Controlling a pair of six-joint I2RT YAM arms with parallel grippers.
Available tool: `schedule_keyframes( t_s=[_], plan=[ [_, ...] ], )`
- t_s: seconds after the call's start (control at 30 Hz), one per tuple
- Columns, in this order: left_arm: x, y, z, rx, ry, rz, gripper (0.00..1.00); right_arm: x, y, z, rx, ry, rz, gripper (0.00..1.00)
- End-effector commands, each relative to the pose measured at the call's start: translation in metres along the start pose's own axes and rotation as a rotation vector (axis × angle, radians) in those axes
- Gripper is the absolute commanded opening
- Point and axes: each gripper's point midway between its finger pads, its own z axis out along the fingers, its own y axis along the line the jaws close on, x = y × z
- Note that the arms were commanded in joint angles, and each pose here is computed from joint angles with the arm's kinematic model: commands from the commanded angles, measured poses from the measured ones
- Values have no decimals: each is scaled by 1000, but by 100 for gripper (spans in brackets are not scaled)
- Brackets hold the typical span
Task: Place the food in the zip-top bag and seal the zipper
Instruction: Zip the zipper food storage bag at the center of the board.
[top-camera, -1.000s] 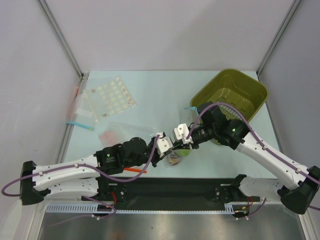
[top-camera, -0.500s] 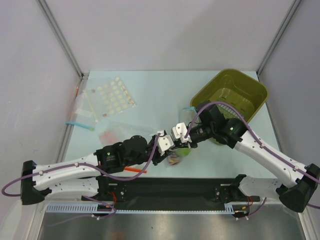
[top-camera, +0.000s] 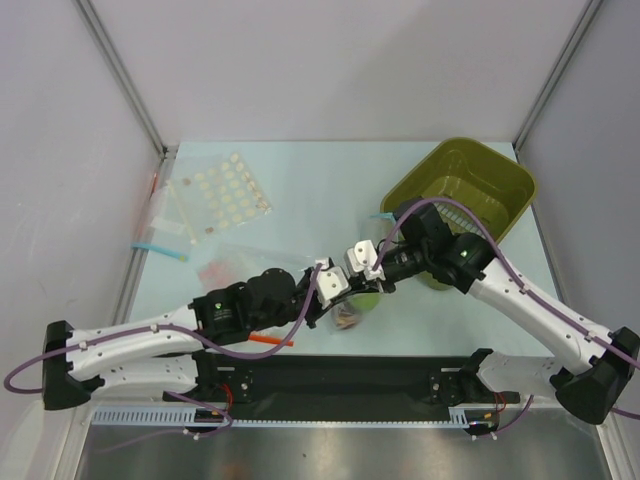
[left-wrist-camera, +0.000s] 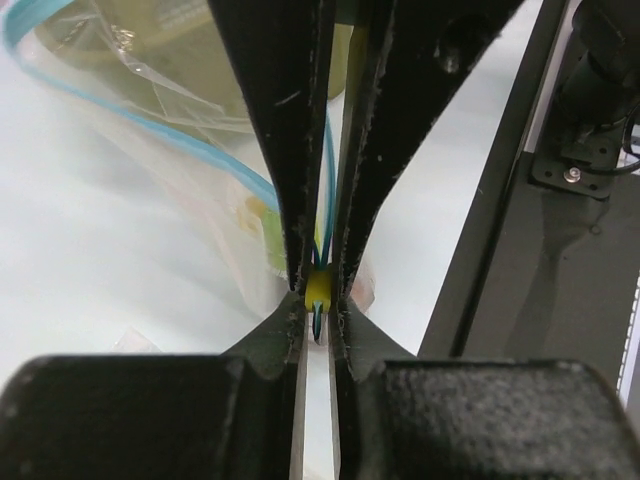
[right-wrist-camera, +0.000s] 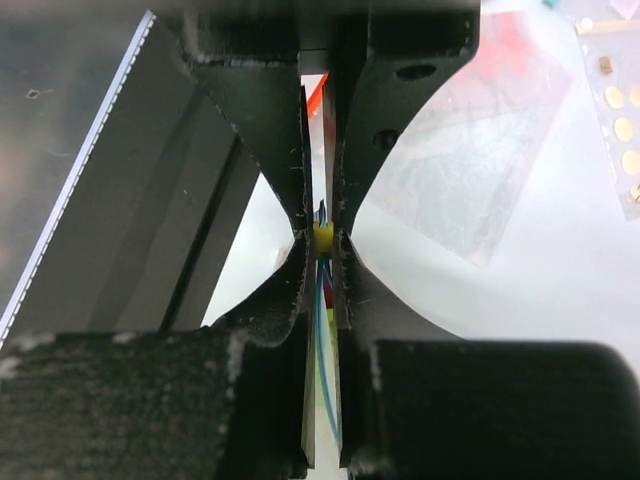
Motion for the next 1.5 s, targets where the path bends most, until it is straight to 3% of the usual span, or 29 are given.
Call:
schedule_keyframes(
  t_s=[0.0,0.27,0.33,0.4,0.57,0.67,0.87,0.97,1.0,1.03,1.47],
  plan=[
    [-16,9,-15,-28,-58,-7,0,-17,-16,-11,43,-38,-59,0],
    [-10,13,-28,-37,-46,-11,1,-14,-24,-12,46,-39,-53,0],
    [-8,14,-26,-45,-36,-18,18,-17,-26,-11,48,-49,-58,0],
    [-6,13,-24,-43,-29,-16,27,-19,-28,-10,46,-59,-58,0],
    [-10,14,-18,-46,-45,-20,43,-22,-32,-10,54,-69,-62,0],
    [-14,13,-14,-44,-62,-23,44,-21,-31,-10,46,-71,-59,0],
    [-10,15,-3,-50,-31,-22,39,-25,-30,-10,41,-85,-61,0],
    [-10,18,-1,-55,-25,-25,18,-25,-30,-11,40,-84,-62,0],
    [-10,20,-1,-62,-23,-27,2,-26,-30,-11,40,-85,-65,0],
    [-11,21,-1,-68,-24,-33,0,-24,-30,-11,38,-82,-60,0],
    [-18,42,-37,-131,-93,-99,0,-16,-35,-14,52,-65,-36,0]
  ],
)
